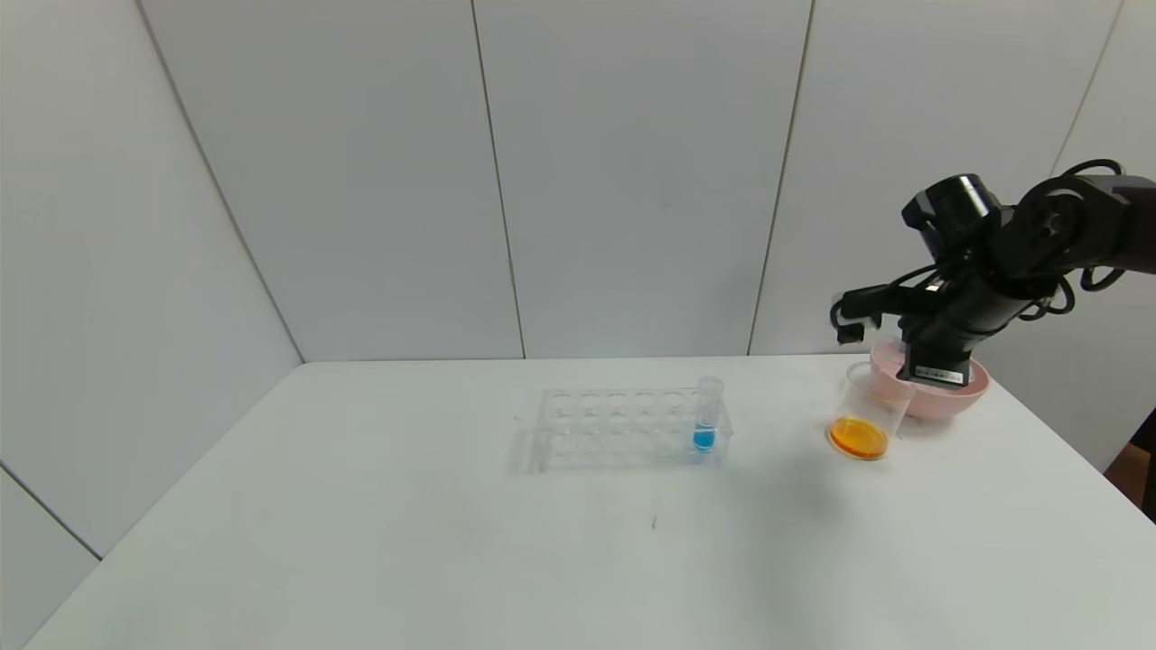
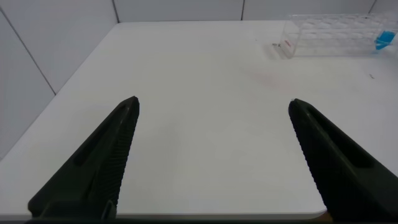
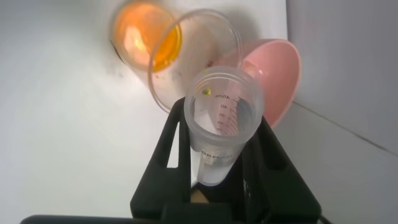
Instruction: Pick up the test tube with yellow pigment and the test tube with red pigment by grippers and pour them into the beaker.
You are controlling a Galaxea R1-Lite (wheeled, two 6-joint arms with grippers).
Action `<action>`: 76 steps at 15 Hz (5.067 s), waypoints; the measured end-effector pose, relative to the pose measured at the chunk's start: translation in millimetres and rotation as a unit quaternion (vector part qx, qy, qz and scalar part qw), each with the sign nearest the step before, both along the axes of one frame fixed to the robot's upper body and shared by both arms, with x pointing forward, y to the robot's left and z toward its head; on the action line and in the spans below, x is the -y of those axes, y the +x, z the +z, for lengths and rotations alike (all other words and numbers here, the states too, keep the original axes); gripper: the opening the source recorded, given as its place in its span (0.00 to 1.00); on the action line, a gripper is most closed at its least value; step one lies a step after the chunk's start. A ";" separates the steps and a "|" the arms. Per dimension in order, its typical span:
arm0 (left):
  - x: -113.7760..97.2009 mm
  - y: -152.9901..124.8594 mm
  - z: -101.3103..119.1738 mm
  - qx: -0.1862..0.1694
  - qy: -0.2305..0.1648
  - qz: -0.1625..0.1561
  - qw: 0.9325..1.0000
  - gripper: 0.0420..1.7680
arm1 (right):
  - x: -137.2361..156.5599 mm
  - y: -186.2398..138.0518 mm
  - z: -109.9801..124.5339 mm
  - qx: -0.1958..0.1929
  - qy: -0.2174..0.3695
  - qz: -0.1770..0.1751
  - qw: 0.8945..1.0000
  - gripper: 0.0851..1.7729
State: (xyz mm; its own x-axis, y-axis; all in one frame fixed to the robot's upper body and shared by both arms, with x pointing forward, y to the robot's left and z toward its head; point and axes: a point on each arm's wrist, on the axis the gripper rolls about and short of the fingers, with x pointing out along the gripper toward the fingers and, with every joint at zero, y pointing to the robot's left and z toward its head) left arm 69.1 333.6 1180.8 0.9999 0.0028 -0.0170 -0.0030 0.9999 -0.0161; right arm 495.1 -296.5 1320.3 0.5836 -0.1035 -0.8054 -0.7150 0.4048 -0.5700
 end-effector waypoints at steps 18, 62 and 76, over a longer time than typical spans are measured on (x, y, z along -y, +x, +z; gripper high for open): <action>0.0 0.0 0.0 0.000 0.000 0.000 1.000 0.97 | 124.8 -34.0 14.5 0.299 0.441 -0.284 0.797 0.26; 0.0 0.0 0.0 0.000 0.000 0.000 1.000 0.97 | 16.3 6.2 -34.0 0.343 0.479 -0.242 0.771 0.92; 0.0 0.0 0.0 0.000 0.000 0.000 1.000 0.97 | 38.8 -195.0 69.6 0.476 0.458 -0.190 0.727 0.95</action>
State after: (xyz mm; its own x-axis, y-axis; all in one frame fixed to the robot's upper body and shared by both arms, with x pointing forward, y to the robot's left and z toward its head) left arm 69.1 333.6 1180.8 0.9999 0.0028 -0.0170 -0.0030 0.9999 -0.0161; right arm 300.1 -335.3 1389.9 0.9908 -0.0777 0.1108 0.0888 0.9911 -0.0996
